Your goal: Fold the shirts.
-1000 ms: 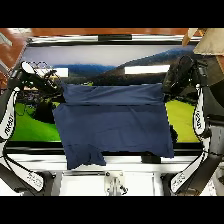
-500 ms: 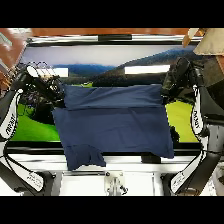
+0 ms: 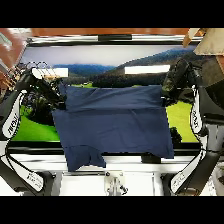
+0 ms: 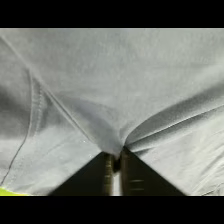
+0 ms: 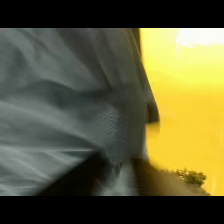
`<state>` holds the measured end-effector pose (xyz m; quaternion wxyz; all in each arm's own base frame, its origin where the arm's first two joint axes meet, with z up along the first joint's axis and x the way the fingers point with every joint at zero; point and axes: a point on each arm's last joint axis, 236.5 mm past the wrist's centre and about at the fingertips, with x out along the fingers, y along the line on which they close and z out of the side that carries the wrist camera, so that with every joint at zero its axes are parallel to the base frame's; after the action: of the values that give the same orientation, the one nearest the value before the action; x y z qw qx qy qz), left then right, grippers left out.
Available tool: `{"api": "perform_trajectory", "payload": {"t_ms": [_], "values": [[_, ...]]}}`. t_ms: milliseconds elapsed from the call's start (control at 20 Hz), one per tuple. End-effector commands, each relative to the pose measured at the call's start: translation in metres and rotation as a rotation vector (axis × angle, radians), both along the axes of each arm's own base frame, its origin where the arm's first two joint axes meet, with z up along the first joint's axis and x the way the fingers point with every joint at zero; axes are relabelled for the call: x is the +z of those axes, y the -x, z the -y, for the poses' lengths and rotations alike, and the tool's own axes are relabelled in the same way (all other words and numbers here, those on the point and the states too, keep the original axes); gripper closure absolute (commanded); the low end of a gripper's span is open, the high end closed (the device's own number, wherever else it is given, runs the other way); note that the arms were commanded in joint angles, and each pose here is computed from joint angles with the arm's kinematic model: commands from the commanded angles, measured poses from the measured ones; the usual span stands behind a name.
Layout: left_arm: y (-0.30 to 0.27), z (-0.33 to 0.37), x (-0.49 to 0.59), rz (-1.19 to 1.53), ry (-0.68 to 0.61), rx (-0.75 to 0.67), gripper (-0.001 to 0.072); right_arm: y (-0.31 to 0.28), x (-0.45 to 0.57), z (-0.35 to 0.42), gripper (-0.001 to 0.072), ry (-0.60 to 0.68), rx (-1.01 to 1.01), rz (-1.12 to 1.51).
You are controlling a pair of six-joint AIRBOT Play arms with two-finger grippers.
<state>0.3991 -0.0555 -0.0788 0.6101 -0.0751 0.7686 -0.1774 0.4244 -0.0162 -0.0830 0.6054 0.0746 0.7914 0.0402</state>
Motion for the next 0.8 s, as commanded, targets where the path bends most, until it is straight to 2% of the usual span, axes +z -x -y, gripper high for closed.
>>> {"api": "perform_trajectory", "payload": {"t_ms": [0, 50, 100, 150, 300, 350, 450, 550, 650, 750], "values": [[0.007, 0.001, 0.004, -0.043, -0.007, 0.04, 0.0092, 0.013, 0.008, -0.001, 0.0163, -0.024, 0.056, -0.042], [0.012, -0.002, 0.01, -0.062, -0.007, 0.046, 0.0053, 0.021, 0.017, 0.005, 0.0163, -0.018, 0.074, -0.062], [0.019, -0.006, 0.02, -0.084, -0.005, 0.051, 0.0145, 0.022, 0.029, 0.01, 0.0163, -0.015, 0.06, -0.047], [0.026, -0.009, 0.032, -0.102, -0.006, 0.061, 0.0189, 0.02, 0.047, 0.014, 0.0163, -0.027, 0.037, -0.001], [0.03, -0.016, 0.081, -0.011, -0.012, 0.083, 0.015, 0.022, 0.103, 0.041, 0.0163, -0.03, -0.048, 0.138], [0.03, -0.017, 0.097, 0.04, -0.013, 0.097, 0.0088, 0.025, 0.119, 0.054, 0.0163, -0.019, -0.08, 0.172], [0.039, -0.008, 0.107, 0.109, 0.005, 0.156, 0.0088, 0.038, 0.14, 0.081, 0.0163, 0.0, -0.154, 0.223], [0.066, 0.012, 0.092, 0.123, 0.075, 0.221, 0.0088, 0.06, 0.143, 0.1, 0.0163, 0.003, -0.218, 0.22], [0.109, 0.016, 0.061, 0.09, 0.075, 0.279, 0.0089, 0.079, 0.138, 0.113, 0.0163, -0.003, -0.269, 0.204], [0.159, 0.015, 0.037, 0.038, 0.077, 0.276, 0.0102, 0.088, 0.129, 0.119, 0.0163, -0.009, -0.303, 0.19]]}}
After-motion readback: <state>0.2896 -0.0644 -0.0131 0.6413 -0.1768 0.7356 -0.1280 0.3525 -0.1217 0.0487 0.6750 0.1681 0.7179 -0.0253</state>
